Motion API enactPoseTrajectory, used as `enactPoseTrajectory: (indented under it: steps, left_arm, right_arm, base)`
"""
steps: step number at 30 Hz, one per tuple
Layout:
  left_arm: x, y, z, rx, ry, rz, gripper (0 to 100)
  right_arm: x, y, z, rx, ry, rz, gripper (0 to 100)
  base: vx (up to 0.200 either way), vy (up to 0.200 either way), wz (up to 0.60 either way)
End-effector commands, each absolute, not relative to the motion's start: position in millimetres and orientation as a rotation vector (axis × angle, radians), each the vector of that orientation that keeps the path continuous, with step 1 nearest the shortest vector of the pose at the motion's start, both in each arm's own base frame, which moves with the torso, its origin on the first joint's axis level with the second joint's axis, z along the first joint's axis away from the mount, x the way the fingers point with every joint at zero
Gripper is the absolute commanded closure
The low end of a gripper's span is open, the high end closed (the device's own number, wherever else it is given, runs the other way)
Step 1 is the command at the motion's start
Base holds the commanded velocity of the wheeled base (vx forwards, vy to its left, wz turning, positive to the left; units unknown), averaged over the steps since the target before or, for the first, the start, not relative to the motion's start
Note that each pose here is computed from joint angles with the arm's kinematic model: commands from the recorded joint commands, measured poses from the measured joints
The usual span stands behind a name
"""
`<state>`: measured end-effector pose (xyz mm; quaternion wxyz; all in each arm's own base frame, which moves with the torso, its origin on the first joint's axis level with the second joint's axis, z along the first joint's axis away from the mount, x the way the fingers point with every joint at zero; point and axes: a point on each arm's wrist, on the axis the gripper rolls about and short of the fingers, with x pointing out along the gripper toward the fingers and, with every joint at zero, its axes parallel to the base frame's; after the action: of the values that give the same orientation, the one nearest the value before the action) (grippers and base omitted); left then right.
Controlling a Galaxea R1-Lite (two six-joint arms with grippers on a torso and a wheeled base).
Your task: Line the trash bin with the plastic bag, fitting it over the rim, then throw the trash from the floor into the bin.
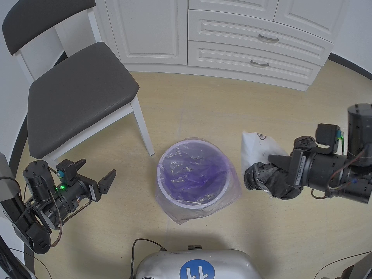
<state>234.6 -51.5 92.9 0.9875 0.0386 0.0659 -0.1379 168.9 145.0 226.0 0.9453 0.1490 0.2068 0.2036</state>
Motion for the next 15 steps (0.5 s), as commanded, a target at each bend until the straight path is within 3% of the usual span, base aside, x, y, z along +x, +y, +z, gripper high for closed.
enactPoseTrajectory:
  steps: [1, 6, 11, 12, 14, 15]
  left_arm:
    - [230, -53, 104, 0.082, 0.082, -0.279, 0]
    - [229, -53, 106, 0.085, 0.075, -0.279, 0]
    - [229, -53, 106, 0.088, 0.073, -0.279, 0]
    - [229, -53, 107, 0.086, 0.070, -0.276, 0]
    - [229, -53, 107, 0.086, 0.070, -0.276, 0]
    - [228, -52, 108, 0.086, 0.064, -0.276, 0]
  right_arm:
    - [201, 182, 211, 0.202, 0.525, 0.373, 100]
    - [213, 199, 210, 0.014, 0.590, 0.351, 100]
    - [211, 207, 209, -0.108, 0.603, 0.384, 100]
    - [215, 212, 202, -0.218, 0.602, 0.412, 100]
    - [215, 212, 202, -0.218, 0.602, 0.412, 100]
    - [214, 211, 199, -0.307, 0.595, 0.437, 100]
  base:
    - [0.000, 0.000, 0.00]
    - [0.000, 0.000, 0.00]
    - [0.000, 0.000, 0.00]
    - [0.000, 0.000, 0.00]
    - [0.000, 0.000, 0.00]
    - [0.000, 0.000, 0.00]
